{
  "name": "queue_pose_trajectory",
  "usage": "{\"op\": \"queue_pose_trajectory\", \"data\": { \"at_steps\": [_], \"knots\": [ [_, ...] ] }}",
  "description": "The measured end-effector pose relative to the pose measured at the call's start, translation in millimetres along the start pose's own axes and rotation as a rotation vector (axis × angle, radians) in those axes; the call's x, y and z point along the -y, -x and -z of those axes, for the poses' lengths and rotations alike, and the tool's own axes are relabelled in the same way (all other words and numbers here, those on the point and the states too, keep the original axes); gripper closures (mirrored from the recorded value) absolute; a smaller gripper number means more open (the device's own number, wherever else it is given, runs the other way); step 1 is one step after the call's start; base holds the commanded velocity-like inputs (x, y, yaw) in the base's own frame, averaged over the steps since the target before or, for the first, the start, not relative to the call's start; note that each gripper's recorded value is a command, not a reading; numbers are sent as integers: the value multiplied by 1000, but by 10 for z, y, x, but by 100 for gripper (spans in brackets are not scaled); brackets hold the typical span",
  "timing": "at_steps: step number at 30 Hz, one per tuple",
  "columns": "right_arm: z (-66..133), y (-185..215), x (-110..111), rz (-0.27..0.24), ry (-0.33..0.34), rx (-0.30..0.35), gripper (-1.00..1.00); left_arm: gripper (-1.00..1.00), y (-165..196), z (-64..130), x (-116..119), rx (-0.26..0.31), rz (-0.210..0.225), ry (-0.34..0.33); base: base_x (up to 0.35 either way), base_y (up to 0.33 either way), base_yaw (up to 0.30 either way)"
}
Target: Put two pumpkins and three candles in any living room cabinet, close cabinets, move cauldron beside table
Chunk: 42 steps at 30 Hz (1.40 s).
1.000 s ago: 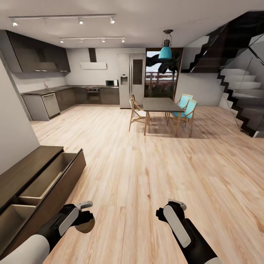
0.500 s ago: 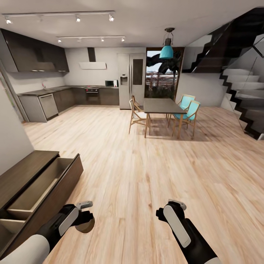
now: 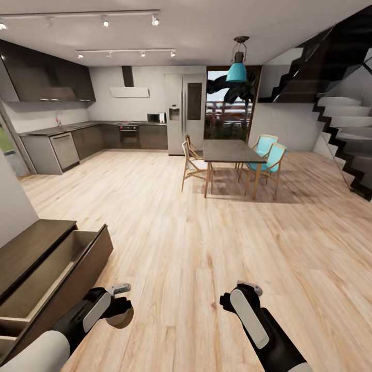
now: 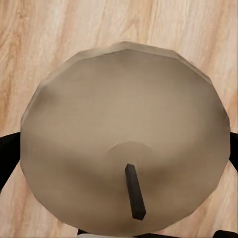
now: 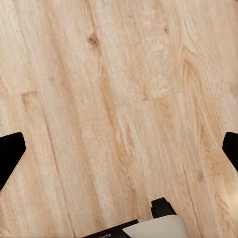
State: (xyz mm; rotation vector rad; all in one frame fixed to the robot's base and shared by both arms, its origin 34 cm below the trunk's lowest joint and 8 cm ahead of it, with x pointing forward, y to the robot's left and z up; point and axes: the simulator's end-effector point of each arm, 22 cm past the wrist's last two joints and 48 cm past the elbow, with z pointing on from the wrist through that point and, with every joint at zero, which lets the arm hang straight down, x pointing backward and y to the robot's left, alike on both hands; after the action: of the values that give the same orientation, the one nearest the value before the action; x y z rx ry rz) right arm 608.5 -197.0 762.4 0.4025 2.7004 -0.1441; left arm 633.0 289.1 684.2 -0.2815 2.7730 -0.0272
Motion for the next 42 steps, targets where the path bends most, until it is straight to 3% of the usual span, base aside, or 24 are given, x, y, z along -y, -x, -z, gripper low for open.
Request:
{"op": "queue_pose_trajectory", "data": {
  "at_steps": [42],
  "knots": [
    [0, 0, 0, 0, 0, 0, -100, 100, 2, 0, -3, 1, 0, 1, 333, -60, 0]
  ]
}}
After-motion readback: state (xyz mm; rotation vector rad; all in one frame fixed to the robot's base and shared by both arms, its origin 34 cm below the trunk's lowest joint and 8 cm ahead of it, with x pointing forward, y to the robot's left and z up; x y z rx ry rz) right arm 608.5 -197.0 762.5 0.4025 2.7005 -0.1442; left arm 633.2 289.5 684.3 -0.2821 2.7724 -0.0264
